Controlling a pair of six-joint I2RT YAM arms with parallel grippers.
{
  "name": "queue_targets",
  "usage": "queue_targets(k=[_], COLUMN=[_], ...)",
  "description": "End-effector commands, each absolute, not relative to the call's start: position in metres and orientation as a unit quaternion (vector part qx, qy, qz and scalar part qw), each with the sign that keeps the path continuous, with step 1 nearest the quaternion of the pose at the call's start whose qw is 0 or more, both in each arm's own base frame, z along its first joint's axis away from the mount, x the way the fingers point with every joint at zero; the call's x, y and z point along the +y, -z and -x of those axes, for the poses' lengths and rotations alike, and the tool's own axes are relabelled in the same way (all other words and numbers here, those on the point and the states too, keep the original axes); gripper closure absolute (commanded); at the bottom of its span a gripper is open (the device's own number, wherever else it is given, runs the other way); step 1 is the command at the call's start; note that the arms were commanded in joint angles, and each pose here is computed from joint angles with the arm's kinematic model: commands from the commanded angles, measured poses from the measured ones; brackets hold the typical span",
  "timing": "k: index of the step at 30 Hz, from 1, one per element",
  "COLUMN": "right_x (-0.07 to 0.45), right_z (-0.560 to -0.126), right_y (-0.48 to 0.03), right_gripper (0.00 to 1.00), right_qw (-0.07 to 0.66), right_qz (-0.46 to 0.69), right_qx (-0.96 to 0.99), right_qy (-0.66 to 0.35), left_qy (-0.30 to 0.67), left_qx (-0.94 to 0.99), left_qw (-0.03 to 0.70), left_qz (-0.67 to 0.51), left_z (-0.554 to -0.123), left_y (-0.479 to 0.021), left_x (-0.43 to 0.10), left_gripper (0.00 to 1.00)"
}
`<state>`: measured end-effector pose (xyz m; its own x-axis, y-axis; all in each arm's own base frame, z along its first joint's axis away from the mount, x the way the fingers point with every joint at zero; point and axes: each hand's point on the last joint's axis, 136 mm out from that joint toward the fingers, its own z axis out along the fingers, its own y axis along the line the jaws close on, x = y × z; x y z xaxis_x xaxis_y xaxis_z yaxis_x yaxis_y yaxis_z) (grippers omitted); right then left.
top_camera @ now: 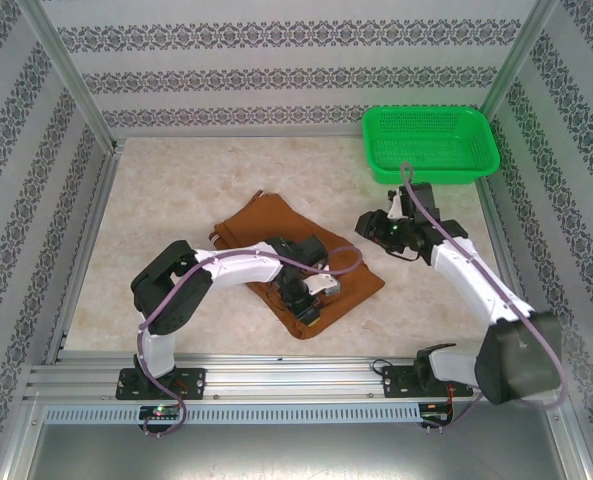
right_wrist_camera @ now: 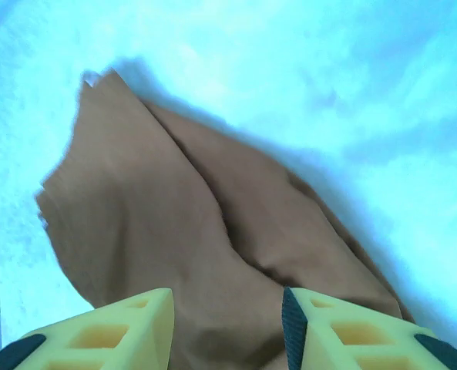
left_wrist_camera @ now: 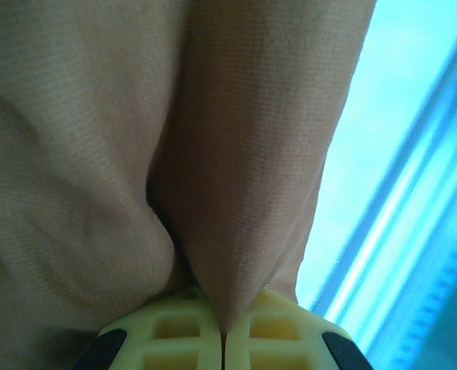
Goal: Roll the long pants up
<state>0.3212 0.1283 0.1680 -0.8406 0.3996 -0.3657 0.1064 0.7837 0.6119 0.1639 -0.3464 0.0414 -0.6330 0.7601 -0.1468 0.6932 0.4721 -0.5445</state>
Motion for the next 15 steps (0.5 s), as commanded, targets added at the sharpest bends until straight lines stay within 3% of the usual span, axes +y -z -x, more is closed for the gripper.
queue_targets(k=[1, 10, 15], right_x=[0.116, 0.125, 0.131], right_z=[-0.309, -0.280, -0.281], right_y=[-0.172, -0.164, -0.161], right_gripper=[0.56, 0.54, 0.44], right_qw=[0.243, 0.203, 0.193], right_qz=[-0.136, -0.121, -0.121], right_qx=[0.923, 0.926, 0.923], right_qy=[-0.264, -0.295, -0.311], left_qy=[-0.420, -0.568, -0.604], left_qx=[-0.818, -0.770, -0.756], left_qw=[0.062, 0.070, 0.080], left_qz=[0.388, 0.283, 0.240], left_z=[-0.163, -0.205, -0.215], left_y=[-0.089, -0.136, -0.141], left_x=[-0.370, -0.364, -0.358], left_gripper=[1.00, 1.00, 1.00])
